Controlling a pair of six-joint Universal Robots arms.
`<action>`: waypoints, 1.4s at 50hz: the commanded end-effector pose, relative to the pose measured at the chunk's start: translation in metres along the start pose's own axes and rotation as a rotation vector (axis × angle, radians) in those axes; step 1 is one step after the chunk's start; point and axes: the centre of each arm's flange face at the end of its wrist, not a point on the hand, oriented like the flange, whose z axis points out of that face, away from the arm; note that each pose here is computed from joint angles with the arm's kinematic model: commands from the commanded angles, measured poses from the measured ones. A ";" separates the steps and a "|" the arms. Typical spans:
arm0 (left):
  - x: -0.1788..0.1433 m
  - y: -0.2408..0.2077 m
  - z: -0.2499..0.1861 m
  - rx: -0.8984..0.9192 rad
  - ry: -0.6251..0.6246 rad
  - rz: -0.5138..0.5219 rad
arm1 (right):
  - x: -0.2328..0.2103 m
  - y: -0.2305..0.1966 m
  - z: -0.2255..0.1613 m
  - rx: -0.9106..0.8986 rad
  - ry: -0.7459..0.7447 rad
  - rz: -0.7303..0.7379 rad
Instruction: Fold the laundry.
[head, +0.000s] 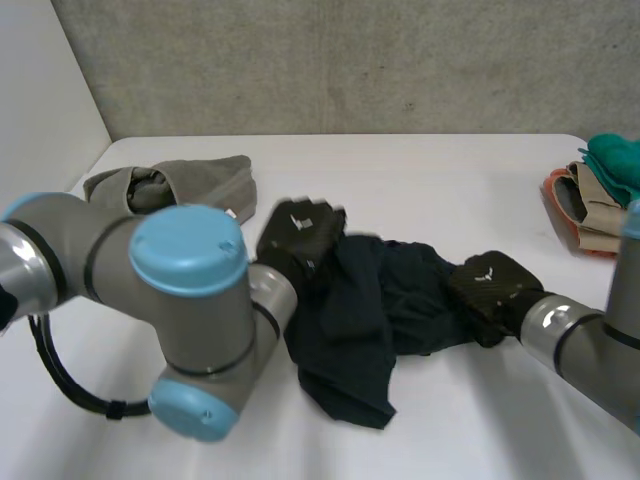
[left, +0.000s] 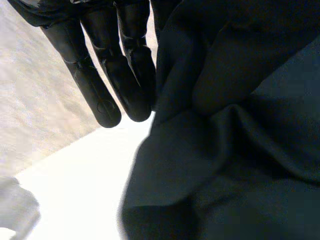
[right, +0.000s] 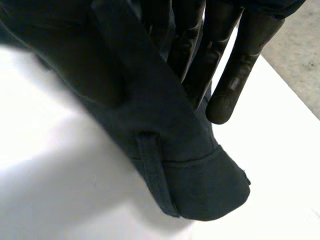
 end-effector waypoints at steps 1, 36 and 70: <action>-0.045 -0.022 0.021 0.127 -0.129 0.133 | -0.017 -0.004 -0.041 -0.085 -0.096 -0.102; -0.058 -0.090 -0.035 0.095 -0.083 0.014 | 0.074 -0.069 0.000 0.113 0.029 0.158; -0.110 -0.040 0.073 0.047 -0.289 0.172 | 0.077 -0.087 0.135 0.383 0.205 0.148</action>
